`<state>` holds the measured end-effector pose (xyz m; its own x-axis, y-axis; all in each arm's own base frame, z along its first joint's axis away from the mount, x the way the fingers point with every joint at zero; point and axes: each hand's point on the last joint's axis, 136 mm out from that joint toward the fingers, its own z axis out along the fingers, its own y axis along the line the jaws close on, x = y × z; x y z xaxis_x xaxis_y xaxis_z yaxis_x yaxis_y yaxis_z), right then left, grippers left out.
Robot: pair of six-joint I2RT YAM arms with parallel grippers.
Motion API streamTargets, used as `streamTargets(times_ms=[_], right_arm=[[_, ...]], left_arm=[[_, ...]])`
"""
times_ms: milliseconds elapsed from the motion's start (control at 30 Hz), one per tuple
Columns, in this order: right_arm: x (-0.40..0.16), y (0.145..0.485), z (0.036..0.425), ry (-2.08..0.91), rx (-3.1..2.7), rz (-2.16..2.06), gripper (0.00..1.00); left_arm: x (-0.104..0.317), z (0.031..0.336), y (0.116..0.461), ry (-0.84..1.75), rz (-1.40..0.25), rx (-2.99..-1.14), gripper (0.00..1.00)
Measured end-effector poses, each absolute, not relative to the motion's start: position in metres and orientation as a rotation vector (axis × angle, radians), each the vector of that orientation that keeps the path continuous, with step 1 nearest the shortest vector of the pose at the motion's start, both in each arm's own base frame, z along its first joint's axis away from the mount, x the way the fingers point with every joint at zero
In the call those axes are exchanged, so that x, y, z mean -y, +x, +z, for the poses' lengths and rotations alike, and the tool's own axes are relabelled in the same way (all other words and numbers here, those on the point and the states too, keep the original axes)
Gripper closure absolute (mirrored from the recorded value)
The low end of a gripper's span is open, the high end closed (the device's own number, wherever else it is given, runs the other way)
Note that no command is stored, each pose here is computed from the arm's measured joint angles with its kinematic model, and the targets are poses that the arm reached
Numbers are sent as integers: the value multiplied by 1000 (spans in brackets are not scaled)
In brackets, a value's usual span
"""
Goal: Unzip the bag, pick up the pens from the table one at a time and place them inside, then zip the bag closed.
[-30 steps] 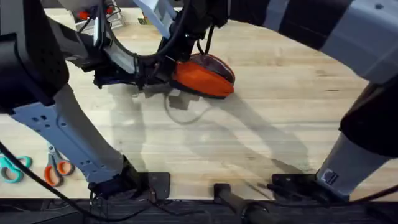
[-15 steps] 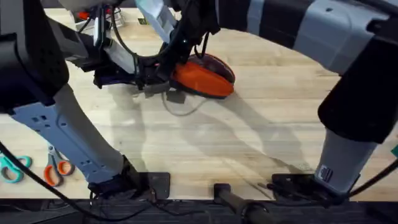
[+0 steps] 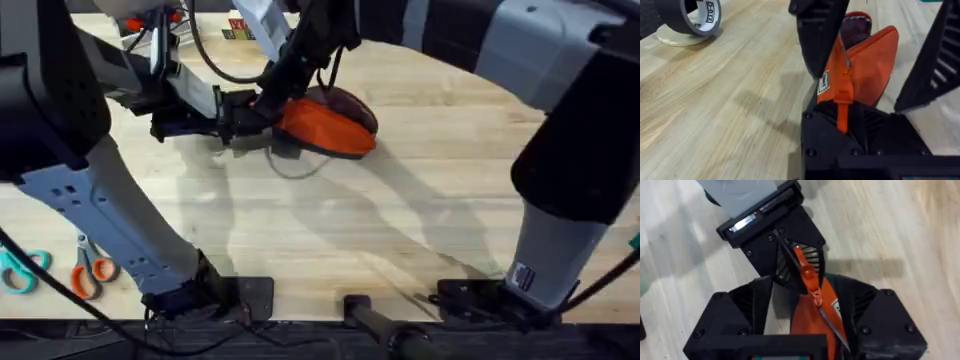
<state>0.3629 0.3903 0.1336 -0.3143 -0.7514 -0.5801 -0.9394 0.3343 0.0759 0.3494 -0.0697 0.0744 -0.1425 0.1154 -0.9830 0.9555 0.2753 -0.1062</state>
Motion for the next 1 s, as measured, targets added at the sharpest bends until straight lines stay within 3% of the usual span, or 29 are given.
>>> streamTargets(times_ms=[367,733,767,867,1000], right_arm=[[-393,360,127,-1491,-2172,611,322],[-394,359,127,-1490,-2173,622,470],[-394,359,127,-1490,-2173,622,513],[-394,359,127,-1489,-2174,621,916],[-393,360,127,-1488,-2174,618,970]], left_arm=[[69,73,349,1040,-1023,-1519,961],[69,74,349,1040,-1023,-1519,961],[69,74,349,1040,-1023,-1519,961],[69,74,349,1040,-1023,-1519,961],[69,74,349,1039,-1023,-1519,961]])
